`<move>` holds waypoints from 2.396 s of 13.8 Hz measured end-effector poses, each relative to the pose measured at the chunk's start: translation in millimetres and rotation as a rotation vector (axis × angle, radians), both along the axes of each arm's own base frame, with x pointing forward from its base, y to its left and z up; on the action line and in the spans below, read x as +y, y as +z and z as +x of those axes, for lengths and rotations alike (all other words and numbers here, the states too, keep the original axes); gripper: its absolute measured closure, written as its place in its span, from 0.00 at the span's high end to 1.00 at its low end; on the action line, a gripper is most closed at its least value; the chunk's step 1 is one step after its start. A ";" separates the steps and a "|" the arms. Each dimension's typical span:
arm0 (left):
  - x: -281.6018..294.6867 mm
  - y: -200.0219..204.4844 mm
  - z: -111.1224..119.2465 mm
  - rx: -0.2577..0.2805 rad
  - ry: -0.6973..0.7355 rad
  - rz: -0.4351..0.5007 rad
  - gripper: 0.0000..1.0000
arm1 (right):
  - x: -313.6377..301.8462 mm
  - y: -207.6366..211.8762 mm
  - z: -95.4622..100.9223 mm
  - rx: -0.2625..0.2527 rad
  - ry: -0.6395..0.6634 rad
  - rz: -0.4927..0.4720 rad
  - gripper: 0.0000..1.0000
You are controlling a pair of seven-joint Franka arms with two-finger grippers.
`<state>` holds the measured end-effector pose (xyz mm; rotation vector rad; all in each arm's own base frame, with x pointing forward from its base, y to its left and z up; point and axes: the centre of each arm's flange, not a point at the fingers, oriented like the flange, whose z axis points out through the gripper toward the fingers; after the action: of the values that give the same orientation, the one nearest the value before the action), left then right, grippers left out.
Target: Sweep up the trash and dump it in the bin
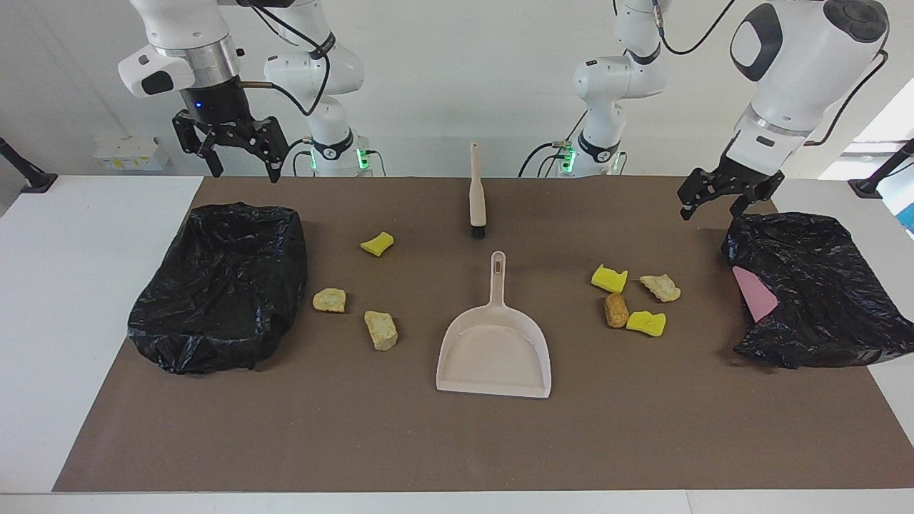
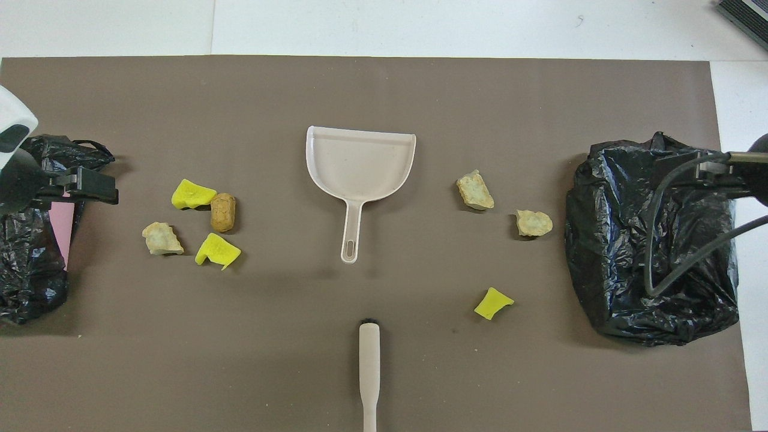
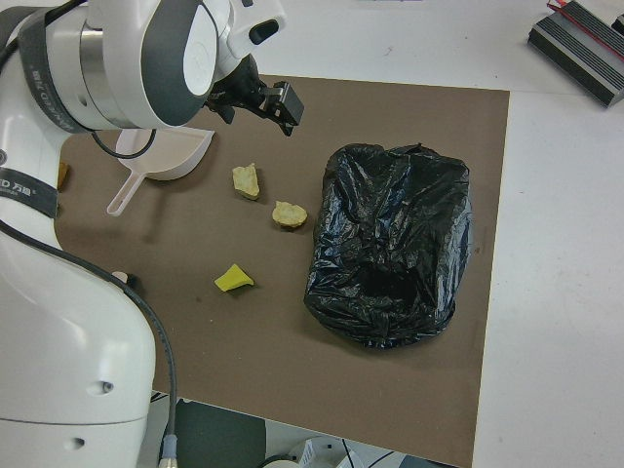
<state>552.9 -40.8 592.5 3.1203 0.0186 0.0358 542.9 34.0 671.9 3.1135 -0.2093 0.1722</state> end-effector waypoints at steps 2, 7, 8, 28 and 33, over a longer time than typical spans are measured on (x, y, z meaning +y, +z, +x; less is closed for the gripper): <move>-1.4 0.0 -0.1 0.000 -0.003 0.000 1.00 | 0.0 -0.1 0.0 0.001 0.000 0.000 1.00; -3.5 -0.2 -0.3 0.001 -0.006 0.000 1.00 | 0.0 -1.7 -1.0 0.012 0.000 0.000 1.00; -3.9 -0.6 -0.4 0.002 -0.007 0.000 1.00 | 0.0 -1.7 -1.0 0.012 0.000 0.000 1.00; -291.4 -180.1 -230.1 0.112 -0.210 -0.007 1.00 | 157.3 -117.2 52.4 0.028 0.043 0.018 1.00; -343.8 -231.4 -332.9 0.076 -0.216 -0.051 1.00 | 271.8 -208.7 60.0 0.016 0.011 0.040 1.00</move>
<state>220.0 -384.6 361.1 3.0507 -0.3099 -0.0848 603.0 305.9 463.3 3.1548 -0.1973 0.1451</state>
